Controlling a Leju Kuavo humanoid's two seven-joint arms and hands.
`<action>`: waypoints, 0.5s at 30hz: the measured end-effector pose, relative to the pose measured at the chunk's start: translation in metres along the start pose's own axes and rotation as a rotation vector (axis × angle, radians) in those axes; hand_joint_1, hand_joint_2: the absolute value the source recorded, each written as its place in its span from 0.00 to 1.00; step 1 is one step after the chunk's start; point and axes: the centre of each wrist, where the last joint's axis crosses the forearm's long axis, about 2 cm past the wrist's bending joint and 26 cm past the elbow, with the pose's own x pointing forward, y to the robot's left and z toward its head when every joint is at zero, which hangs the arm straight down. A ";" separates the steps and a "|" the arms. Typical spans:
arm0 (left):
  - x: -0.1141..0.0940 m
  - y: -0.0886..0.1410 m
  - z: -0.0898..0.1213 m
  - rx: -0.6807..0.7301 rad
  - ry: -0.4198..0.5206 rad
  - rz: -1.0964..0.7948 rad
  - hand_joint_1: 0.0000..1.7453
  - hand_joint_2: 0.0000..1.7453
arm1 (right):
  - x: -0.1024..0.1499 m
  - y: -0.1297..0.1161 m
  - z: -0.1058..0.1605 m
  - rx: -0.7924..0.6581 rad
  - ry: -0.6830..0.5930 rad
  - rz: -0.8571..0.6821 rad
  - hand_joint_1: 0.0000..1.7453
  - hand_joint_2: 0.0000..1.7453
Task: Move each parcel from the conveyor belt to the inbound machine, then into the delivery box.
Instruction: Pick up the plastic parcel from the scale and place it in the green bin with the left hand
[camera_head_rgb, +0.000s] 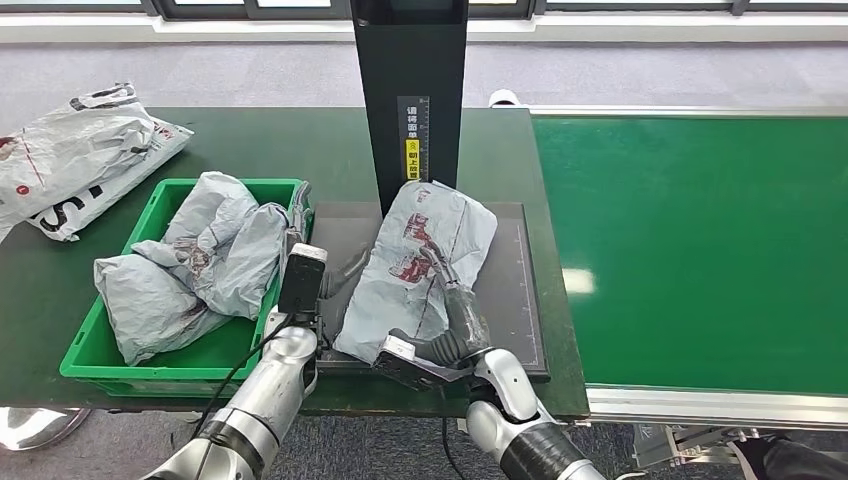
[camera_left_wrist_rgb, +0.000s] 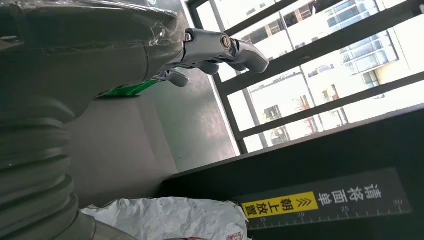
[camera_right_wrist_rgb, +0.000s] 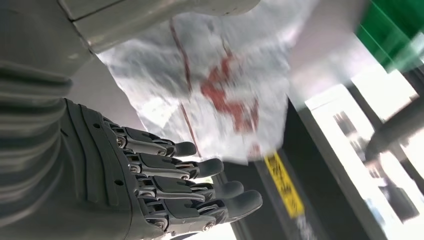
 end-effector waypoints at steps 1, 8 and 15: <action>0.000 -0.001 0.001 -0.027 0.005 -0.023 0.00 1.00 | -0.002 -0.002 0.001 -0.045 -0.013 -0.028 0.00 1.00; -0.003 -0.020 0.006 -0.433 0.114 -0.337 0.00 1.00 | -0.022 -0.021 -0.006 -0.295 -0.063 -0.169 0.00 1.00; -0.014 -0.022 0.013 -0.749 0.200 -0.678 0.32 1.00 | -0.035 -0.033 -0.014 -0.356 -0.019 -0.216 0.00 1.00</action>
